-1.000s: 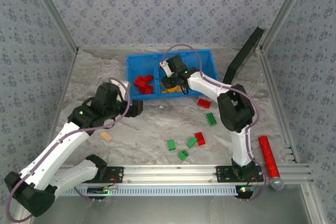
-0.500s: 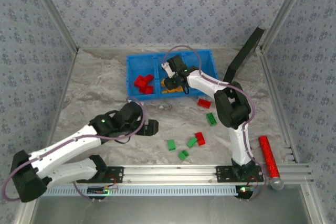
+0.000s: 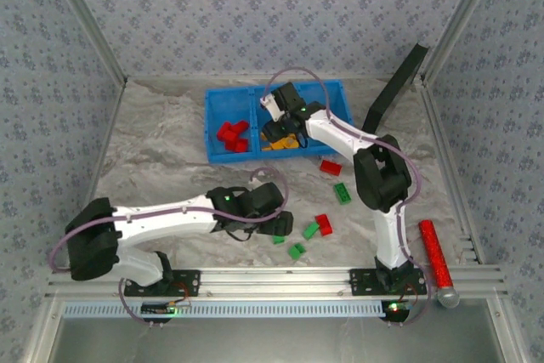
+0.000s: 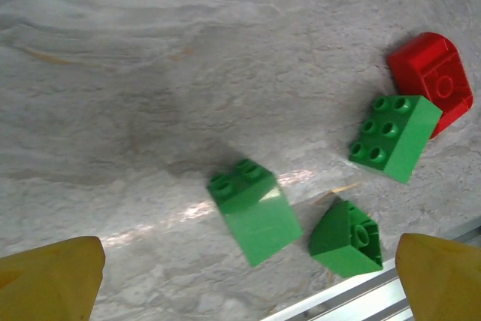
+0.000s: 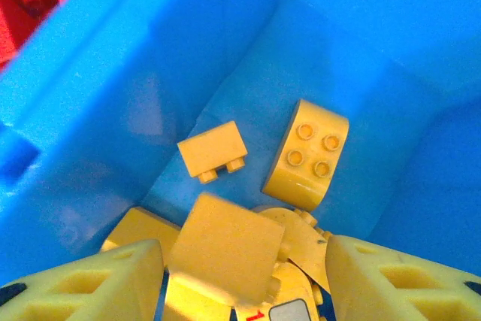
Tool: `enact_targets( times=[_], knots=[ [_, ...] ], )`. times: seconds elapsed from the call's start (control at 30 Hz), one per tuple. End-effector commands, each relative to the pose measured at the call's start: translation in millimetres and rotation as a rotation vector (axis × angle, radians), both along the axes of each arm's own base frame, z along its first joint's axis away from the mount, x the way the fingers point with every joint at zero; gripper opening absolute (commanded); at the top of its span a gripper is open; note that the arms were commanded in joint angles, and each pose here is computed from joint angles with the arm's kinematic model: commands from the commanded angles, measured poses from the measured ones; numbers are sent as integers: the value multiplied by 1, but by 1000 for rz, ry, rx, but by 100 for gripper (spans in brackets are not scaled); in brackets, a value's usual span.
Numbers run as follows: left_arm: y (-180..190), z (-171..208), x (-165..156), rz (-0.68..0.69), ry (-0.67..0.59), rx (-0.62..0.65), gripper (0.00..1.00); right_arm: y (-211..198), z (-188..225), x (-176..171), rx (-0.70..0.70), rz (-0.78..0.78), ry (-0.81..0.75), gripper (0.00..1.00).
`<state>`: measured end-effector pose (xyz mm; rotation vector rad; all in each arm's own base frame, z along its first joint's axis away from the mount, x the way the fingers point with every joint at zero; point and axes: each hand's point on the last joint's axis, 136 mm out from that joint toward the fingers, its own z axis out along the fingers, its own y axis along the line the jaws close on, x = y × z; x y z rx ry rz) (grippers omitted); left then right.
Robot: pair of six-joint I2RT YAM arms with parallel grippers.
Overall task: Sort the legos into containers by color
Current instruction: Place the lego in the container, then pick up the lego from the middle-left of the table.
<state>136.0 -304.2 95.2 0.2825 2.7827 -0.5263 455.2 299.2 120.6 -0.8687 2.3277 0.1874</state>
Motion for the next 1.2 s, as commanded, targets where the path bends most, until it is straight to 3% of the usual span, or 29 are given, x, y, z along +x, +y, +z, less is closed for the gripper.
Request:
enact_targets(
  times=[0.0,0.2,0.43,0.7,0.9,1.03,1.17],
  knots=[
    [-10,-6,-1,39,7,25,99,2,35,-6,29,27,-42,62],
    [-19,-29,-12,35,33,89,98,-2,51,-13,49,34,-65,64],
    [-17,-51,-11,61,34,162,81,-13,68,-21,65,21,-84,65],
    [-17,-69,-17,65,79,196,58,-54,87,-36,90,-85,-84,66],
    [-15,-77,-21,57,105,209,32,-96,97,-55,117,-183,-66,68],
    [-10,-53,2,46,43,225,24,-124,90,-78,129,-255,-14,70],
    [-19,16,57,-10,-96,215,21,-160,63,-107,162,-366,78,70]
  ],
)
